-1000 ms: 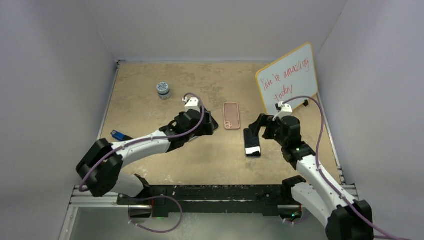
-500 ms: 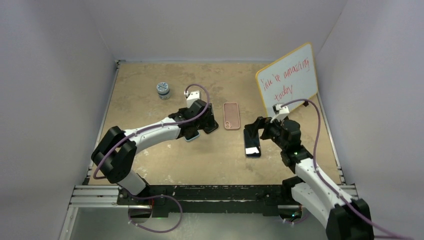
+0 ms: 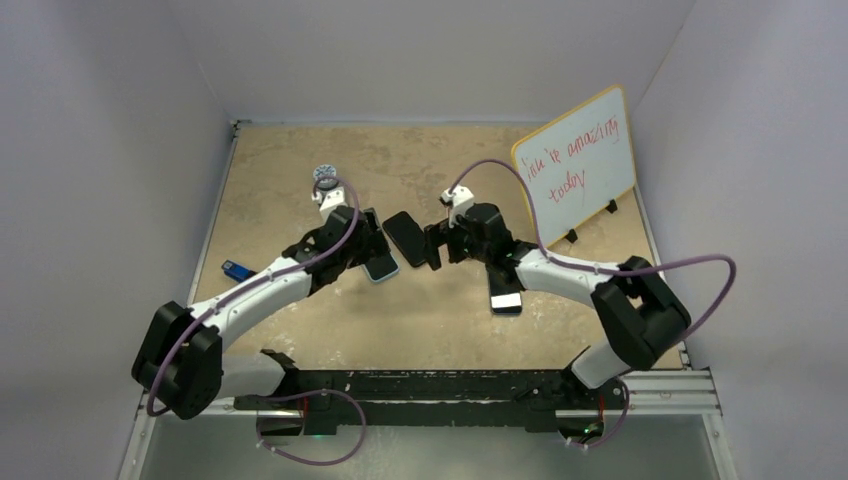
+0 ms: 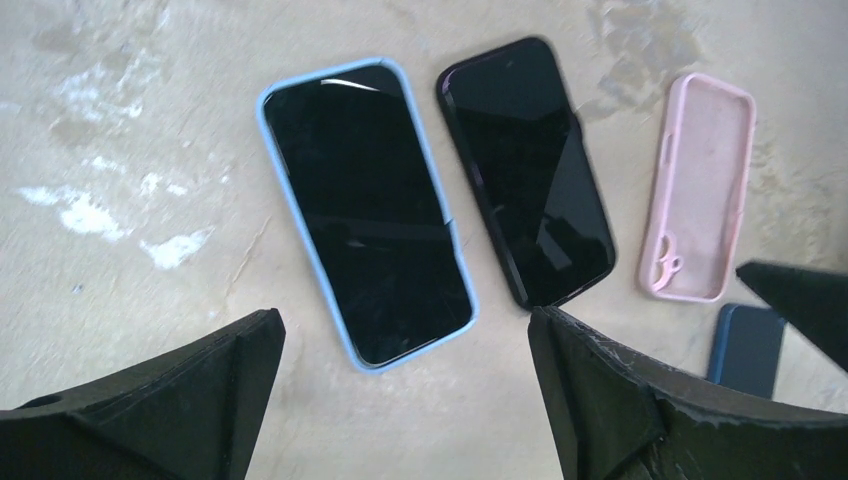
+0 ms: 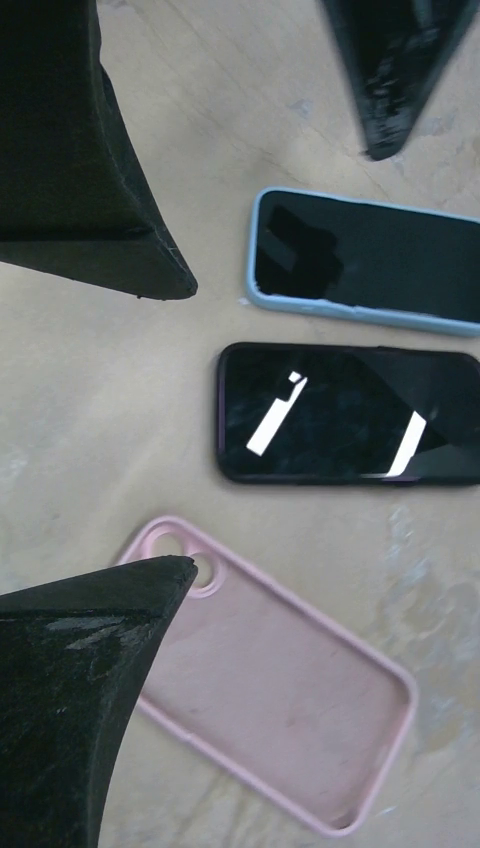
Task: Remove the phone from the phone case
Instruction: Pick up the phone at the center of the board.
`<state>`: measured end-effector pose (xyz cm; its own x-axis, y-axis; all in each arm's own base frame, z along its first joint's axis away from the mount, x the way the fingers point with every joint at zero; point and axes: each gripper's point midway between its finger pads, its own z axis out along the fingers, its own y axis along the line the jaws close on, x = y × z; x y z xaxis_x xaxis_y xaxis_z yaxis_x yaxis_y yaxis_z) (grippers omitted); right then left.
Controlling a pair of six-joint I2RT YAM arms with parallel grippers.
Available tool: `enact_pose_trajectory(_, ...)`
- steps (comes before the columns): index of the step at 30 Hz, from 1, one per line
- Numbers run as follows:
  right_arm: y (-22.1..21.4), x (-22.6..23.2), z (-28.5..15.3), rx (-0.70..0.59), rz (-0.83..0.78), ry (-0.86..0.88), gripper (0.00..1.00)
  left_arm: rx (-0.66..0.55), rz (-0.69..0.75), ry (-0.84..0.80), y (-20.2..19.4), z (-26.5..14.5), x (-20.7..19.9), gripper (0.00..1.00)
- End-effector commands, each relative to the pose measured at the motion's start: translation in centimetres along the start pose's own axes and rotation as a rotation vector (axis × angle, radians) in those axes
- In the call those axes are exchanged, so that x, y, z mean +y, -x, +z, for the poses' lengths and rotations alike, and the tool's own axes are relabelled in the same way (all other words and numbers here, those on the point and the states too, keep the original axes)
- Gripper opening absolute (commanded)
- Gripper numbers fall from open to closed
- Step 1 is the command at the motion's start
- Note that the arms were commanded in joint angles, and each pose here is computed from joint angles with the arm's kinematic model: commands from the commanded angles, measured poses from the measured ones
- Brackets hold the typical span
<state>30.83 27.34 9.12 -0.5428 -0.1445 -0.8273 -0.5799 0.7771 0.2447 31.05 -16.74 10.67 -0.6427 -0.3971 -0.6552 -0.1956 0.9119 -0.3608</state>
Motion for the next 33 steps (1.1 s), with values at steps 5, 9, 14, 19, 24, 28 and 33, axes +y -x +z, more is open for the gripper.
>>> enact_pose_trajectory(5,1.0,1.6,4.9,0.026,-0.140,-0.039,0.99,-0.151,-0.090,-0.090,0.4,-2.3,2.1,0.98)
enact_pose_trajectory(9,0.6,1.8,6.3,0.090,-0.172,-0.083,0.99,-0.242,-0.116,-0.096,1.0,-3.5,3.6,0.98)
enact_pose_trajectory(14,0.3,1.2,7.4,0.147,-0.180,-0.133,0.99,-0.285,-0.120,-0.120,1.5,-4.2,3.8,0.98)
enact_pose_trajectory(19,-0.4,1.1,8.6,0.205,-0.185,-0.150,0.99,-0.263,-0.093,-0.146,0.9,-4.0,3.5,0.98)
enact_pose_trajectory(24,-1.0,1.0,9.2,0.253,-0.176,-0.162,0.99,-0.258,-0.079,-0.155,0.7,-4.1,3.4,0.97)
enact_pose_trajectory(28,-1.8,1.3,9.7,0.299,-0.169,-0.149,0.99,-0.285,-0.087,-0.200,1.3,-4.4,2.7,0.97)
enact_pose_trajectory(33,-2.9,0.8,10.0,0.349,-0.157,-0.179,0.98,-0.280,-0.076,-0.203,1.1,-4.3,2.6,0.96)
